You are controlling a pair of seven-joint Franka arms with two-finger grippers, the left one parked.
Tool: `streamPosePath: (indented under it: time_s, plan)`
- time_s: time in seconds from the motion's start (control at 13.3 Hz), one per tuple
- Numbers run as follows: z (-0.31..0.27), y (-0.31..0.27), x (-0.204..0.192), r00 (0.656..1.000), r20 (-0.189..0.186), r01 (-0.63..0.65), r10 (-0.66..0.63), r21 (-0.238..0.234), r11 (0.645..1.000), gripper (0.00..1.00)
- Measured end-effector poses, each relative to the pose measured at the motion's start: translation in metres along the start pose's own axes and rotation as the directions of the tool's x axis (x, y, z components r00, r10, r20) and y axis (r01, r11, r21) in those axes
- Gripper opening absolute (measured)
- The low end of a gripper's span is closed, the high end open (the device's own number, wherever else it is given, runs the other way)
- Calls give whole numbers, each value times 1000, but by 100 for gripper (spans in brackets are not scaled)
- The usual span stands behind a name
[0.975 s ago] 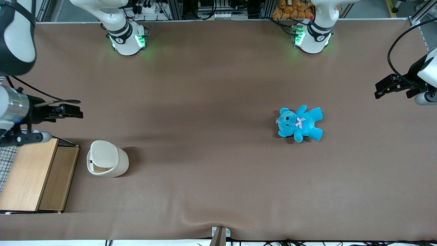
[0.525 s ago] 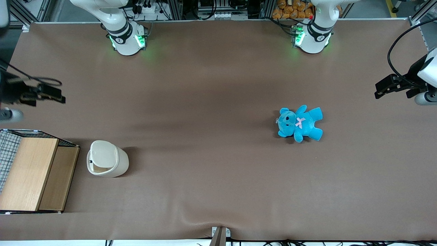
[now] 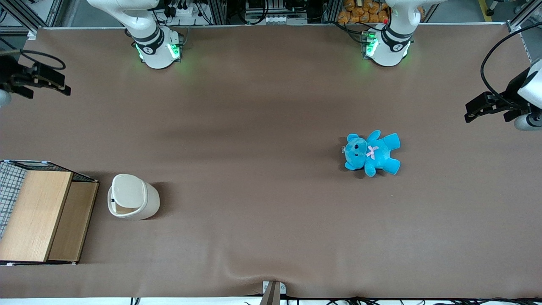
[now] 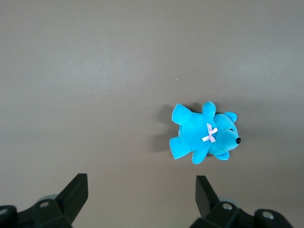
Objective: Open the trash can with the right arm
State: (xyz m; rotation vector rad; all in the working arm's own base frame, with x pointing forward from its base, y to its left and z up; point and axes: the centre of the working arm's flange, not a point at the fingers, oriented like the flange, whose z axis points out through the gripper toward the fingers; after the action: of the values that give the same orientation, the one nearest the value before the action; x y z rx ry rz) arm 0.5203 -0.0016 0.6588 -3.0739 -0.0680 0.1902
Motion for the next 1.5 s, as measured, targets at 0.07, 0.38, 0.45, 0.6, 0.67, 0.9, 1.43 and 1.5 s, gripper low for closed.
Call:
streamPosePath:
  time_s: [0.07, 0.38, 0.45, 0.6, 0.67, 0.9, 1.43, 1.5]
  plan:
    - [0, 0, -4, 1000, -1, -1, 1, -4, 1000, 100]
    - [-4, 3, -6, 999, -38, -7, 6, -30, 1000, 100]
    - [-4, 3, -4, 999, -54, -7, 6, -32, 999, 100]
    - [-5, 3, -2, 998, -69, -7, 5, -32, 999, 100]
    - [-5, 4, 0, 997, -74, -7, 5, -33, 999, 100]
    - [-2, 6, 10, 997, -74, -10, 8, -32, 999, 100]
    - [-3, 7, 16, 997, -81, -12, 9, -35, 999, 100]
    - [-3, 7, 17, 997, -80, -12, 9, -35, 999, 100]
